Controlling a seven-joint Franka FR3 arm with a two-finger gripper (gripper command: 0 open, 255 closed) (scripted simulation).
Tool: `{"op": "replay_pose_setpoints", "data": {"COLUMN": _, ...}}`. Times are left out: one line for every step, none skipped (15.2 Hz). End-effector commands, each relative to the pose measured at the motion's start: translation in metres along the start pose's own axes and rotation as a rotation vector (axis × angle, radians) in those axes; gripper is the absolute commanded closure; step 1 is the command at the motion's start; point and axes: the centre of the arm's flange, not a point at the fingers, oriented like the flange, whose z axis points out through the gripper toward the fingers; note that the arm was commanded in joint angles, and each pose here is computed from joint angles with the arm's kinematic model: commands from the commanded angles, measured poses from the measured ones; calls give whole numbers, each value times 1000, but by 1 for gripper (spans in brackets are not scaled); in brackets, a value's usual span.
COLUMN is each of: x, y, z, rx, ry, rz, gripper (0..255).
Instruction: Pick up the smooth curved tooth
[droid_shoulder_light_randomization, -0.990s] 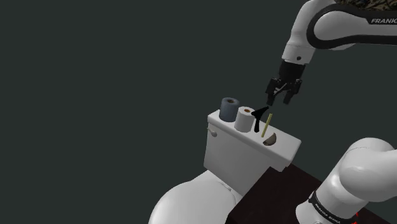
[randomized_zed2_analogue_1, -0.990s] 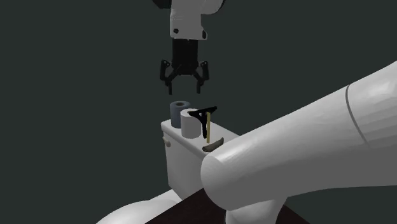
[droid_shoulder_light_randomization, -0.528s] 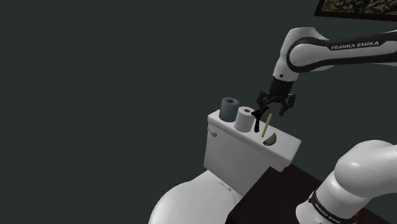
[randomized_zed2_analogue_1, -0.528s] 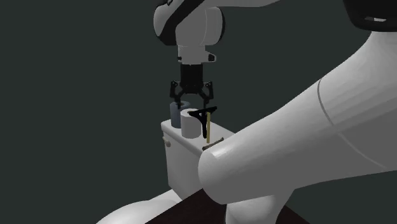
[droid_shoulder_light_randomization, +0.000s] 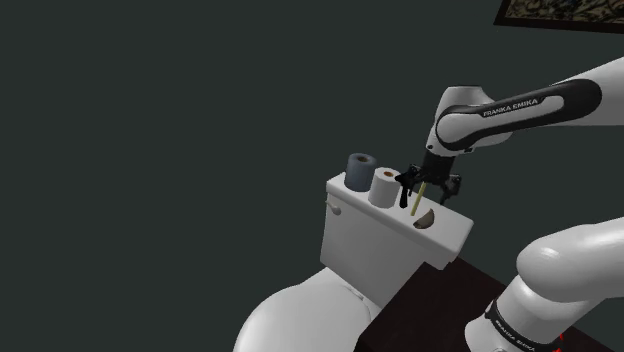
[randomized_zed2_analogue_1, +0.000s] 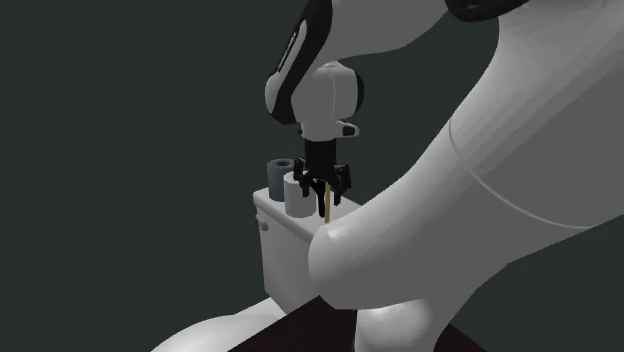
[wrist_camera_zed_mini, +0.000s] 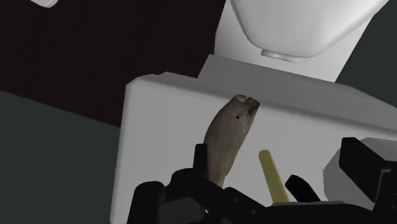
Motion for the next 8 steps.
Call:
{"op": "replay_pose_setpoints", "data": {"x": 14, "y": 8, "z": 22, "rx": -8, "ry": 4, "rz": 124, "gripper": 0}}
{"op": "replay_pose_setpoints", "data": {"x": 20, "y": 12, "z": 32, "rx": -12, "ry": 5, "rz": 183, "gripper": 0}}
{"op": "replay_pose_setpoints", "data": {"x": 25, "y": 17, "z": 43, "rx": -17, "ry": 7, "rz": 242, "gripper": 0}}
{"op": "replay_pose_setpoints", "data": {"x": 30, "y": 22, "z": 54, "rx": -21, "ry": 8, "rz": 301, "gripper": 0}}
{"op": "replay_pose_setpoints", "data": {"x": 32, "y": 24, "z": 58, "rx": -23, "ry": 8, "rz": 321, "gripper": 0}}
{"op": "replay_pose_setpoints", "data": {"x": 32, "y": 24, "z": 63, "rx": -23, "ry": 8, "rz": 321, "gripper": 0}}
{"op": "replay_pose_setpoints", "data": {"x": 32, "y": 24, "z": 68, "rx": -23, "ry": 8, "rz": 321, "gripper": 0}}
{"op": "replay_pose_setpoints", "data": {"x": 33, "y": 23, "z": 73, "rx": -23, "ry": 8, "rz": 321, "gripper": 0}}
